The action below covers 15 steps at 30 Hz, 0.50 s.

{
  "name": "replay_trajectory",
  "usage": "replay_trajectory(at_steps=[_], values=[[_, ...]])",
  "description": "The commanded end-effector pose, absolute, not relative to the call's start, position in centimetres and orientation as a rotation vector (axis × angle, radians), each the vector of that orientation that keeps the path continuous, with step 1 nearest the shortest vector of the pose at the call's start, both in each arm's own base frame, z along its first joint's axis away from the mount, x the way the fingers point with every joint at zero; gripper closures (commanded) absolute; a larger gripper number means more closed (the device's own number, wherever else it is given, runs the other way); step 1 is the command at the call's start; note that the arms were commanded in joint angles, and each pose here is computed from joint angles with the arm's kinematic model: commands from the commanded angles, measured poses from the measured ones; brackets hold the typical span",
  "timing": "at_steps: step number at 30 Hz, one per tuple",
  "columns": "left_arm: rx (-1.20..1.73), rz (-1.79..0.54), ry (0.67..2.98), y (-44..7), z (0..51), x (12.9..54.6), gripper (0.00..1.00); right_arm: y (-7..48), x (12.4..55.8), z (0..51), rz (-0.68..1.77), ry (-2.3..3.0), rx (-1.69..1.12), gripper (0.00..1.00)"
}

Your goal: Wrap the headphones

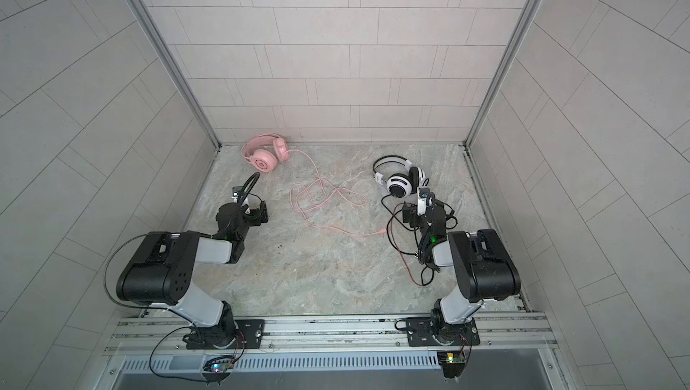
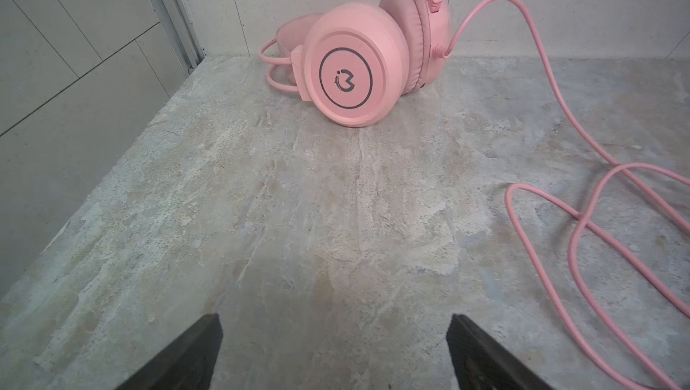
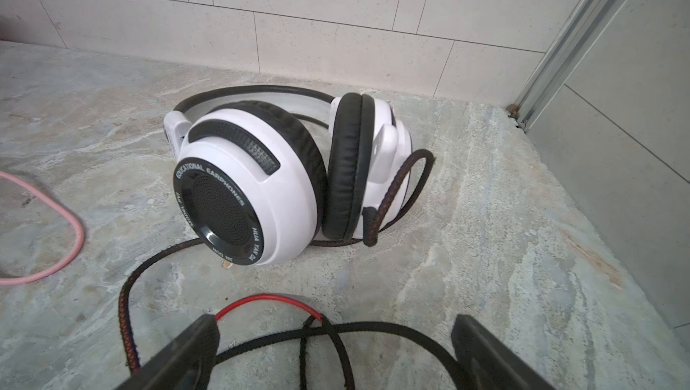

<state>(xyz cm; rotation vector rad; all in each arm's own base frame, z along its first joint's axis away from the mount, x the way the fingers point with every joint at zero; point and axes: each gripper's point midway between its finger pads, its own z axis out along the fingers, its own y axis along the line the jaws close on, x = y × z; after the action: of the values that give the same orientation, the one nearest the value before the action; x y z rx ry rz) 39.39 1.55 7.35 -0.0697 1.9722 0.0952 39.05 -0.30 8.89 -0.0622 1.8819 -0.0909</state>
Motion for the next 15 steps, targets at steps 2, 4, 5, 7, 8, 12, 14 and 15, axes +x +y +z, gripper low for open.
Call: replay_trajectory(at_steps=[2, 4, 5, 7, 8, 12, 14, 15], values=[[-0.078, 0.091, 1.935, 1.74, 8.49, 39.97, 0.0, -0.08, 39.15, 9.24, -0.088, 1.864, -0.086, 0.01], [-0.08, 0.091, 1.934, 1.76, 8.52, 39.98, 0.0, -0.09, 39.15, 9.22, -0.088, 1.865, -0.085, 0.01], [-0.079, 0.092, 1.936, 1.76, 8.48, 39.96, 0.0, -0.06, 39.14, 9.22, -0.086, 1.865, -0.085, 0.01], [-0.079, 0.092, 1.935, 1.76, 8.48, 39.96, 0.0, -0.07, 39.17, 9.2, -0.086, 1.866, -0.086, 0.01], [-0.079, 0.092, 1.935, 1.76, 8.49, 39.97, 0.0, -0.05, 39.17, 9.2, -0.085, 1.866, -0.087, 0.01], [-0.08, 0.092, 1.935, 1.77, 8.5, 39.97, 0.0, -0.05, 39.14, 9.16, -0.086, 1.868, -0.088, 0.01], [-0.079, 0.092, 1.936, 1.76, 8.47, 39.96, 0.0, -0.03, 39.17, 9.2, -0.084, 1.866, -0.086, 0.01], [-0.078, 0.091, 1.935, 1.75, 8.49, 39.97, 0.0, -0.06, 39.15, 9.16, -0.085, 1.867, -0.086, 0.01]])
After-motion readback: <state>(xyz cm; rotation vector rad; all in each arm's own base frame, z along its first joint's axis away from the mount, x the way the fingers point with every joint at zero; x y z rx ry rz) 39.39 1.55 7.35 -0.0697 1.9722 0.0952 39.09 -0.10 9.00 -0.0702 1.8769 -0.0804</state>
